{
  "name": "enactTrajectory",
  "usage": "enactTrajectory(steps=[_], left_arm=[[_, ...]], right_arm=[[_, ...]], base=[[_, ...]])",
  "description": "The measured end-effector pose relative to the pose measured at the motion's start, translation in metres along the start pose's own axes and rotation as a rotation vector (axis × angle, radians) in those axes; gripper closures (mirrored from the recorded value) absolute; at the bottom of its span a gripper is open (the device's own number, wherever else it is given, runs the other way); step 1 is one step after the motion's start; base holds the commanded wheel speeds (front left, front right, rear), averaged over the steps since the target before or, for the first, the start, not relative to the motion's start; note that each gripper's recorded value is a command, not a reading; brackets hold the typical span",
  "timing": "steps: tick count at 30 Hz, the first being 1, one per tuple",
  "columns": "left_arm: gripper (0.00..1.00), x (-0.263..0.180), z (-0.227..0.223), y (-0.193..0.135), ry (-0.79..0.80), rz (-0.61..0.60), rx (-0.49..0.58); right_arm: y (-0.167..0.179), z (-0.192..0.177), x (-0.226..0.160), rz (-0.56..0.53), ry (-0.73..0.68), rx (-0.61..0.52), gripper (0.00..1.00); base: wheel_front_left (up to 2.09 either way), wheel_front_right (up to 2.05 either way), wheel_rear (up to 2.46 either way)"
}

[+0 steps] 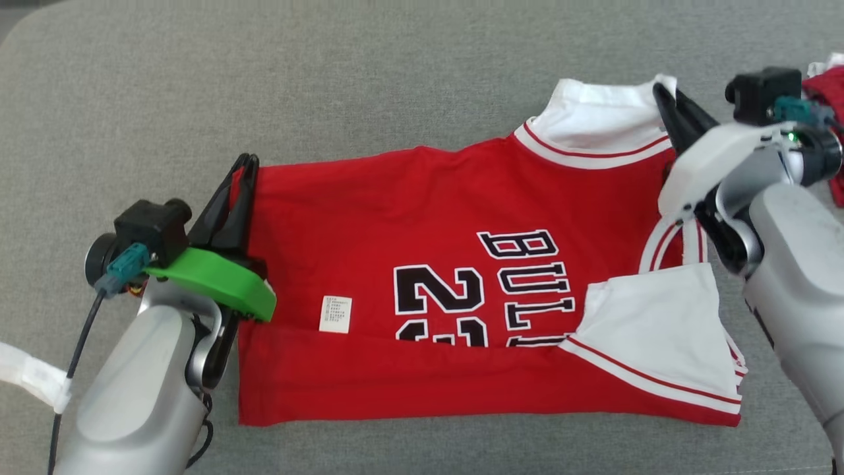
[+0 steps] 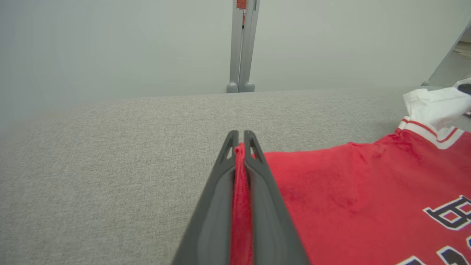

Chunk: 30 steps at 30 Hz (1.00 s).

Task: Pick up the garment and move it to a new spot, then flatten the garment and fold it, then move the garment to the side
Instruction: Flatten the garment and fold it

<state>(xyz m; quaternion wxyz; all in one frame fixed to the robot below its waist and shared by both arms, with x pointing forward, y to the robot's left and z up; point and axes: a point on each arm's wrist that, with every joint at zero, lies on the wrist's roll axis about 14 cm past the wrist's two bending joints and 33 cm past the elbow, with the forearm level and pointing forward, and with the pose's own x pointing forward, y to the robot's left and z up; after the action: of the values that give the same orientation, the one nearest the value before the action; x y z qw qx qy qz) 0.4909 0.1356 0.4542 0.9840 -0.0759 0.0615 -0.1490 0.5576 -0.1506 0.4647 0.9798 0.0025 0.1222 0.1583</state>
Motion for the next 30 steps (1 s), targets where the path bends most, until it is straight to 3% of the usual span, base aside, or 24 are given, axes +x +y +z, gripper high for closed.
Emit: enactTrajectory(steps=[6, 13, 24, 25, 26, 27, 28, 29, 30], left_arm=[[1.00, -0.025, 0.015, -0.017, -0.066, -0.009, -0.059], [1.00, -0.055, 0.001, -0.024, -0.048, 0.021, -0.153], [1.00, -0.077, -0.014, -0.032, -0.024, 0.051, -0.223], [1.00, -0.080, -0.018, -0.033, -0.014, 0.056, -0.234], [1.00, -0.083, -0.022, -0.033, -0.007, 0.061, -0.248], [0.87, -0.085, -0.024, -0.032, -0.005, 0.070, -0.256], [0.71, -0.087, -0.025, -0.031, -0.005, 0.078, -0.269], [0.36, -0.090, -0.026, -0.029, -0.009, 0.093, -0.289], [0.00, -0.093, -0.026, -0.027, -0.014, 0.108, -0.314]], right_arm=[[-0.001, -0.011, -0.067, -0.021, -0.054, 0.097, 1.00], [0.006, -0.023, -0.132, -0.074, -0.081, 0.178, 1.00], [0.023, -0.041, -0.179, -0.143, -0.039, 0.248, 1.00], [0.026, -0.043, -0.180, -0.143, -0.034, 0.251, 0.98], [0.027, -0.046, -0.182, -0.144, -0.026, 0.250, 0.83], [0.028, -0.048, -0.183, -0.147, -0.021, 0.255, 0.56], [0.029, -0.050, -0.185, -0.151, -0.017, 0.263, 0.08], [0.029, -0.053, -0.187, -0.156, -0.013, 0.267, 0.00], [0.027, -0.056, -0.190, -0.166, -0.009, 0.275, 0.00]], base=[[0.00, 0.00, 0.00], [0.00, 0.00, 0.00], [0.00, 0.00, 0.00], [0.00, 0.00, 0.00], [0.00, 0.00, 0.00], [0.00, 0.00, 0.00], [0.00, 0.00, 0.00], [0.00, 0.00, 0.00], [0.00, 0.00, 0.00]])
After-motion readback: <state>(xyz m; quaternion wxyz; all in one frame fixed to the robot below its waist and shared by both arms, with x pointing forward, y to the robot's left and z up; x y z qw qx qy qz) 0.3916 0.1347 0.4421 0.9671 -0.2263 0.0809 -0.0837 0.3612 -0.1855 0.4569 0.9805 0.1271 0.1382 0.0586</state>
